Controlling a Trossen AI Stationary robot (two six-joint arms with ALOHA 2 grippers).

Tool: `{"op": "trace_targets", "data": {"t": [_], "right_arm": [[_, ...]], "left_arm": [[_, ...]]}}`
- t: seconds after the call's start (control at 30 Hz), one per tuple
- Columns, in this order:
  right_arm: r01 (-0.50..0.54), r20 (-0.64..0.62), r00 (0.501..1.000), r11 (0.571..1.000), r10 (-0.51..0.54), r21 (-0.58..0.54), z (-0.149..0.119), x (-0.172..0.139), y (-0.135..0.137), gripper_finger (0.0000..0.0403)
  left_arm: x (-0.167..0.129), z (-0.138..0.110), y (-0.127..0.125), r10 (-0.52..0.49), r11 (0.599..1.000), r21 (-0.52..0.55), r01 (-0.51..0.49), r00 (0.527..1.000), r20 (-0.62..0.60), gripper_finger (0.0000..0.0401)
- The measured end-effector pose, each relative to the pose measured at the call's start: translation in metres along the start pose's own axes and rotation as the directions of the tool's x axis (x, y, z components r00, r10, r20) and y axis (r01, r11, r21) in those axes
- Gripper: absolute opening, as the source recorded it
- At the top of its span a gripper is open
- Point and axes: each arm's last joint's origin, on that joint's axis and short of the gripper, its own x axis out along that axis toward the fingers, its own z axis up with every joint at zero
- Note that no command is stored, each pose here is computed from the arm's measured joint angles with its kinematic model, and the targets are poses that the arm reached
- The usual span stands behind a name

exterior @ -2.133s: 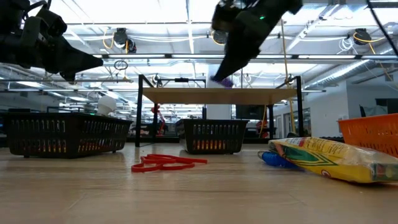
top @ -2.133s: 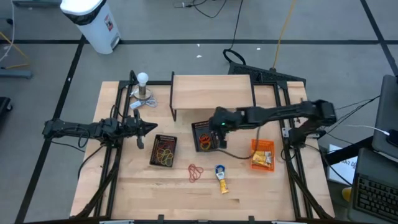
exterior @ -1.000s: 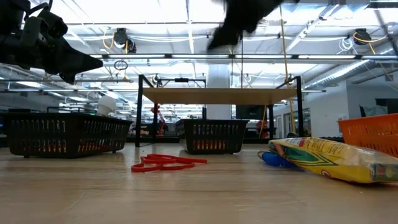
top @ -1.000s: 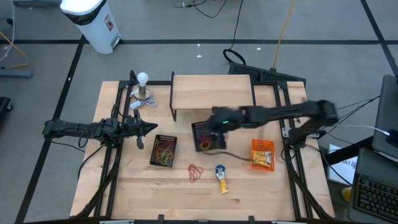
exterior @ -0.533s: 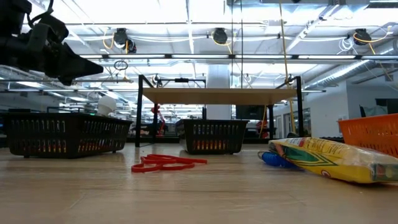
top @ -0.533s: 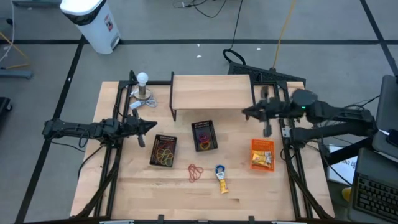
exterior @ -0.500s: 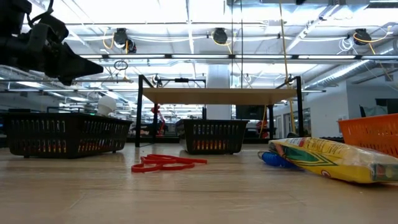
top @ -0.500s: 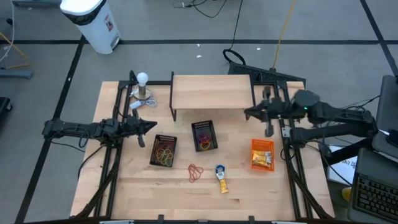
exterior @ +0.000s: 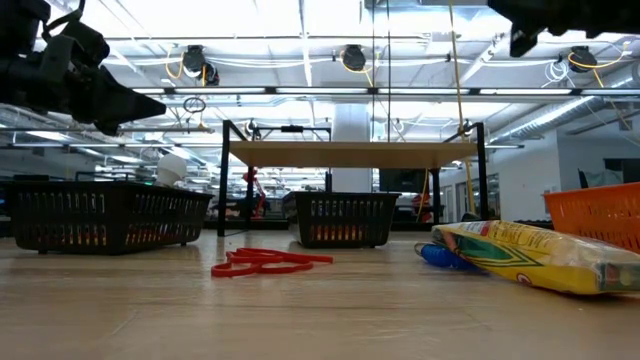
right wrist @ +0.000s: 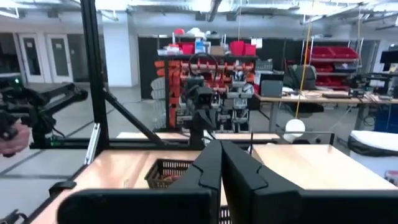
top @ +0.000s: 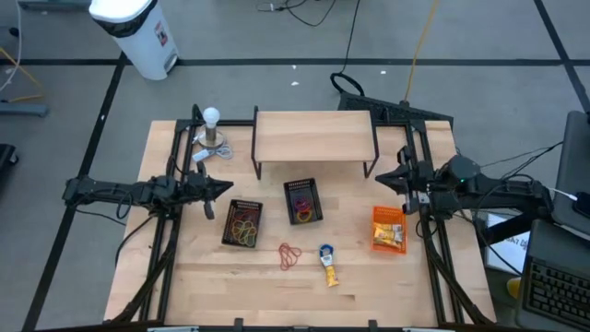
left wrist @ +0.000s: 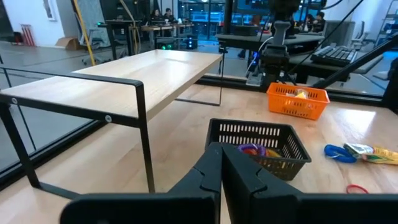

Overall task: Pick & Place Office Desk Supplies
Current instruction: Put the yellow crayon box into the orange bin

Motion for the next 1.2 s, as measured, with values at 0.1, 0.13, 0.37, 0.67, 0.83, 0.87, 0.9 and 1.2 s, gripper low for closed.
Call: {"op": "trace_targets", "data": {"t": [0.1, 0.13, 0.37, 0.67, 0.83, 0.87, 0.9, 1.2], "right_arm": [[-0.001, 0.03, 1.0, 1.0, 0.0, 0.016, -0.006, -0.008, 0.001, 0.0], [-0.001, 0.04, 0.999, 1.0, 0.0, 0.026, -0.007, -0.009, 0.001, 0.0], [0.0, 0.004, 1.0, 0.999, 0.0, 0.053, -0.027, -0.012, 0.001, 0.0], [-0.021, -0.075, 0.997, 0.997, 0.027, 0.073, -0.054, -0.01, 0.001, 0.0], [-0.017, -0.074, 0.997, 0.995, 0.025, 0.096, -0.064, -0.01, 0.001, 0.0], [-0.017, -0.076, 0.997, 0.995, 0.024, 0.098, -0.066, -0.009, 0.001, 0.0], [-0.016, -0.081, 0.996, 0.995, 0.024, 0.099, -0.068, -0.009, 0.001, 0.0], [0.043, -0.157, 0.988, 0.975, -0.008, 0.22, -0.081, -0.006, 0.0, 0.0037]], "left_arm": [[0.0, 0.0, -0.001, -0.018, 1.0, 0.0, 0.018, 1.0, -0.001, 0.0003], [0.0, 0.0, -0.001, -0.026, 1.0, 0.0, 0.026, 1.0, -0.001, 0.0006], [0.0, 0.0, -0.001, -0.026, 1.0, -0.008, 0.026, 1.0, -0.001, 0.001], [0.0, 0.0, -0.001, -0.023, 1.0, -0.019, 0.023, 1.0, -0.001, 0.0016], [0.0, 0.0, -0.001, -0.022, 1.0, -0.015, 0.022, 1.0, -0.001, 0.0018], [0.0, 0.0, -0.001, -0.022, 1.0, -0.008, 0.022, 1.0, -0.001, 0.0015], [0.0, 0.0, -0.001, -0.022, 1.0, -0.002, 0.022, 1.0, -0.001, 0.0013], [0.0, 0.002, 0.001, 0.029, 0.999, 0.025, -0.029, 0.999, 0.017, 0.0013]]}}
